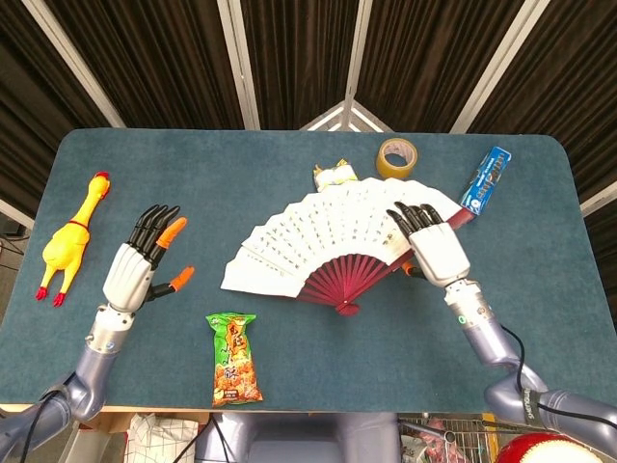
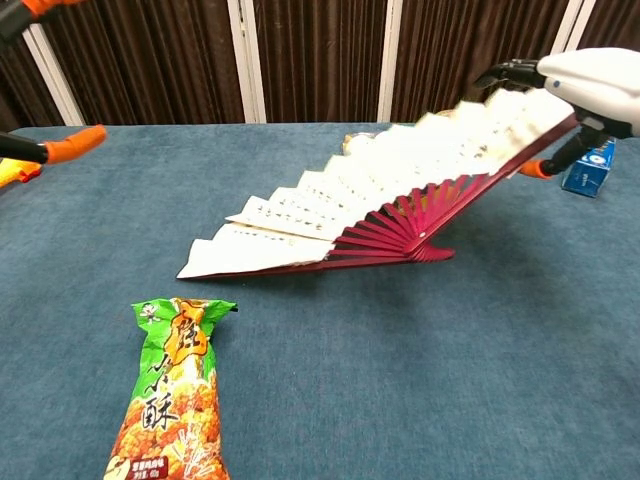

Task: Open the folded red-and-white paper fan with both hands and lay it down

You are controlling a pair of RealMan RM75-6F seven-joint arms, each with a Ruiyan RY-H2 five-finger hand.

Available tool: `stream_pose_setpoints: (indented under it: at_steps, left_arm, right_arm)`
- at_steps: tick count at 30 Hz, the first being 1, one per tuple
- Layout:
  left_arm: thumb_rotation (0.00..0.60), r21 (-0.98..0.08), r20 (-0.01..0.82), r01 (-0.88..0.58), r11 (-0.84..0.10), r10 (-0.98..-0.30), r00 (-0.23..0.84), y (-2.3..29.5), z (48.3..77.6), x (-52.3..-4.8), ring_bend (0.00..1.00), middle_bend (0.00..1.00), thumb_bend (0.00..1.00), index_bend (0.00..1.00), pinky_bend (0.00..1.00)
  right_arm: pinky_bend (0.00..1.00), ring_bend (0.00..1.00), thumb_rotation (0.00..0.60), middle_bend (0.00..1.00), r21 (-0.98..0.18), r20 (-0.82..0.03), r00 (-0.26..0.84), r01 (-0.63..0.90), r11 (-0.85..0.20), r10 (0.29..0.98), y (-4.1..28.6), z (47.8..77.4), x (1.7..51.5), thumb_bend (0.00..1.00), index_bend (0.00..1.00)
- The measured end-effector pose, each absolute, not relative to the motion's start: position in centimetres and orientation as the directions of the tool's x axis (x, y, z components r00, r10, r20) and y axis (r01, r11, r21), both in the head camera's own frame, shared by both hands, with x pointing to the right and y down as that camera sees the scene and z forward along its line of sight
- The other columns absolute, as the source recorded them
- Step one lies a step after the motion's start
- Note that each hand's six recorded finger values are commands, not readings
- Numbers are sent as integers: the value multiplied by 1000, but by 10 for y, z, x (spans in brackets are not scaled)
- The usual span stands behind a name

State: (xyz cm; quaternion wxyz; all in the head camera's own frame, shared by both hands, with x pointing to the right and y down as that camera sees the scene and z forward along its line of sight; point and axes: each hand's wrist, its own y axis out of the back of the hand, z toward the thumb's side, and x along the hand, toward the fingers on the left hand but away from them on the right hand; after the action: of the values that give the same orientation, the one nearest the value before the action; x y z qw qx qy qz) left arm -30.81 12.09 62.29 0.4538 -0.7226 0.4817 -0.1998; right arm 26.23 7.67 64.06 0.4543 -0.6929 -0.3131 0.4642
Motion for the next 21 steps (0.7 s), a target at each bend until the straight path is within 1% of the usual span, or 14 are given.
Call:
stream_pose_setpoints:
  at_steps: [3,6,8,12,15,18,21]
  left_arm:
    - [600,-846,-152,-521,-113,-886,438,132,616,-317,0,0,406,11,0]
    - [600,-849,-138,-517,-109,-899,416,146,610,-329,0,0,406,26,0]
    - [600,-858,-120,-502,-107,-909,399,155,608,-338,0,0,406,44,0]
    - [600,-883,-55,-454,-119,-934,352,174,605,-361,0,0,406,53,0]
    - [600,-888,-4,-437,-142,-948,317,182,610,-375,0,0,406,54,0]
    - [600,-888,28,-429,-166,-950,310,183,616,-380,0,0,406,54,0]
    - [600,-887,22,-433,-162,-950,311,183,614,-379,0,0,406,54,0]
  right_arm:
    - [139,160,600,81,-911,-388,356,-9,-412,850,79,642,271,302,7]
    - [139,160,600,65,-897,-425,340,-35,-440,839,81,642,281,302,0]
    - [136,160,600,60,-884,-455,327,-54,-464,828,83,641,288,301,0]
    - [126,160,600,60,-863,-497,305,-76,-500,812,83,635,299,301,0]
    - [126,160,600,60,-857,-508,296,-79,-509,809,81,625,304,301,0]
    - [126,160,600,60,-854,-515,287,-89,-513,808,76,613,310,300,0]
    - [126,165,600,60,-841,-540,272,-129,-526,796,71,604,317,301,0]
